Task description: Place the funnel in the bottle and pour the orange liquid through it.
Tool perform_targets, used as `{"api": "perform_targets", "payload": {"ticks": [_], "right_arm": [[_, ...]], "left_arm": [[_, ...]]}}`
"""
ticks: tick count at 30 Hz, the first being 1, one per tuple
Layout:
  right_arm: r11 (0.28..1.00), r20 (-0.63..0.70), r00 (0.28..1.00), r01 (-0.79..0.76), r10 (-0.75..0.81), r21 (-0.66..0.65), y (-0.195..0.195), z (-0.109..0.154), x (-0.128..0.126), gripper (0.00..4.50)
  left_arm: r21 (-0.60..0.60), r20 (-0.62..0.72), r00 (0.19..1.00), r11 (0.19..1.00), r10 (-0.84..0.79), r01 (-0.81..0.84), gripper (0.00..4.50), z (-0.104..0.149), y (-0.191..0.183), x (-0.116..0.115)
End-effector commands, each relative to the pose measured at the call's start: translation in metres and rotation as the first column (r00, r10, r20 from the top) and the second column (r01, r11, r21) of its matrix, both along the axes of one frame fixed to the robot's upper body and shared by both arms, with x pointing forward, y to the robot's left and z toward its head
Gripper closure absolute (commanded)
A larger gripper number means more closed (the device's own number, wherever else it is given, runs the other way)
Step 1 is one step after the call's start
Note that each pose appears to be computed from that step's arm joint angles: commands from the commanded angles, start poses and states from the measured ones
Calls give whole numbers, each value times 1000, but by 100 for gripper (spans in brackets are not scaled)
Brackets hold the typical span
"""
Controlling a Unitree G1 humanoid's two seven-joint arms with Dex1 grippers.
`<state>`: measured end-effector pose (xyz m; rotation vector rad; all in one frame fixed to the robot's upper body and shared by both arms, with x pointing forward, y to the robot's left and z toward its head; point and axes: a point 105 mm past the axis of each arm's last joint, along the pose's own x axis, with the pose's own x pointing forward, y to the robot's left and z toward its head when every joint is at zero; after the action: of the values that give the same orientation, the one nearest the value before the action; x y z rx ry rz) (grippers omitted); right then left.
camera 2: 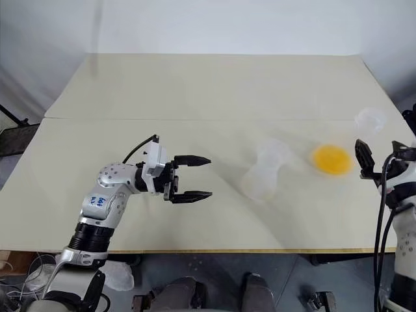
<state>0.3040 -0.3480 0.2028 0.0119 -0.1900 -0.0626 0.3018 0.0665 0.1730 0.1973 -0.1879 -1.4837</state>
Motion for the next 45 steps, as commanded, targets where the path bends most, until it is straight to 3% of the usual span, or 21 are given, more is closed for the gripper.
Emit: {"api": "perform_targets", "payload": {"ticks": [1,16,19,23,26,35,39,45], "right_arm": [[999,48,999,8,-6,-39,-7,16,8,0],[1000,74,997,-6,8,-30,-15,29,58,0],[1000,90,996,3,-2,-14,-17,32,60,67],[1000,112,993,-23,25,-13,-11,38,57,200],[999,137,990,-39,42,-23,-4,45,52,203],[958,142,979,-106,147,-266,57,78,16,203],[880,58,989,-94,136,-465,83,76,0,203],[777,125,991,45,44,-628,110,90,-14,203]], "left_arm": [[-15,28,999,1000,-20,21,1,8,-2,-5],[-17,44,999,1000,1,0,1,12,0,-4],[-20,46,999,1000,7,-6,0,12,0,-4],[-22,46,999,1000,13,-12,0,11,-1,-3],[-24,46,999,1000,13,-12,0,11,-2,-1],[-25,39,998,999,-41,42,0,9,-12,4],[-17,37,996,996,-84,85,0,8,-17,7],[-16,40,990,991,-135,135,0,8,-27,15]]}}
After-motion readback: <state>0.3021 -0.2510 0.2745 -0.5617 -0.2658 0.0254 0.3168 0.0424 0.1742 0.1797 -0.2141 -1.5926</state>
